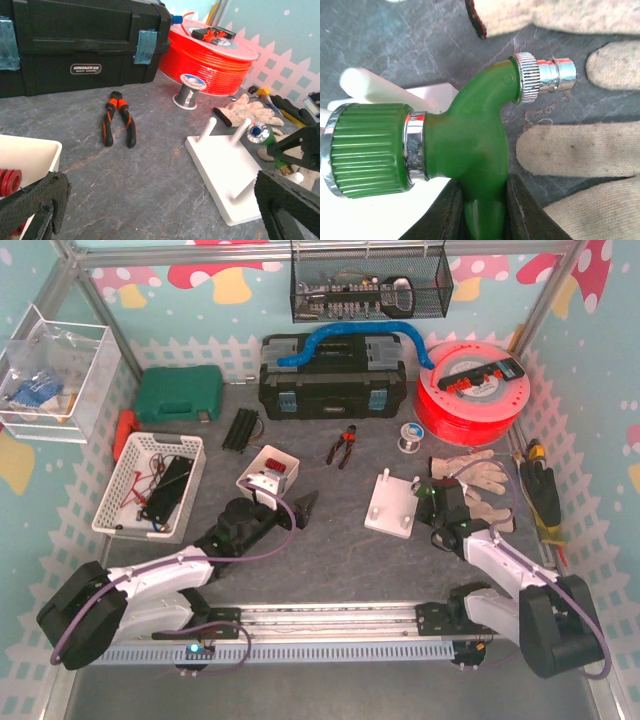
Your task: Install the large spring
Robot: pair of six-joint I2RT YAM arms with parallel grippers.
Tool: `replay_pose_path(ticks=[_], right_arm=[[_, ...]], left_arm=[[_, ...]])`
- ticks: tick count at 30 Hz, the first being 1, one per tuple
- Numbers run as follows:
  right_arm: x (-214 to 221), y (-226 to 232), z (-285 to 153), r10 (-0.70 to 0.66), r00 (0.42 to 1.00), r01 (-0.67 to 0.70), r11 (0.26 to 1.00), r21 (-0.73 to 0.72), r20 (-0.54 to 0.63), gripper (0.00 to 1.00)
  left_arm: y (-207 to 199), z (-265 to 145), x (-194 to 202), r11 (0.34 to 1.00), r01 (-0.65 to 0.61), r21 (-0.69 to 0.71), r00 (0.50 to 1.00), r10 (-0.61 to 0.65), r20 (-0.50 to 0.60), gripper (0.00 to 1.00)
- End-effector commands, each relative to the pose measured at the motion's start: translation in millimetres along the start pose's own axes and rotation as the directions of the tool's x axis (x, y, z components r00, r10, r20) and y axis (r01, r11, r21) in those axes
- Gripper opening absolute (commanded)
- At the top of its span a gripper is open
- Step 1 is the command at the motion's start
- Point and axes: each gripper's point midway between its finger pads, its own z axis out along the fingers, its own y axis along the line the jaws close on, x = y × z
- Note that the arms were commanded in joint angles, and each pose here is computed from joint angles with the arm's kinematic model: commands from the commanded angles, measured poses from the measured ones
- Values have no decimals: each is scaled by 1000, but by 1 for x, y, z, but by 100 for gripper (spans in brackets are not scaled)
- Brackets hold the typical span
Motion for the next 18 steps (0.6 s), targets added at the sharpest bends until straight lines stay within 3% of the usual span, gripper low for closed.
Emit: replay_pose_path(ticks=[1,11,18], right_arm=[[-18,0,-12,11,997,-11,1000,6,72,14],[-96,62,-52,49,971,-10,986,-166,234,9],[-119,142,-57,-44,956,105,975,-196,292,9]], left_arm=[[-3,3,-13,1000,-15,-5,999,15,34,99],[12,4,-13,995,-9,-98,999,12,33,99],[35,-1,-16,974,7,-227,999,3,45,99]])
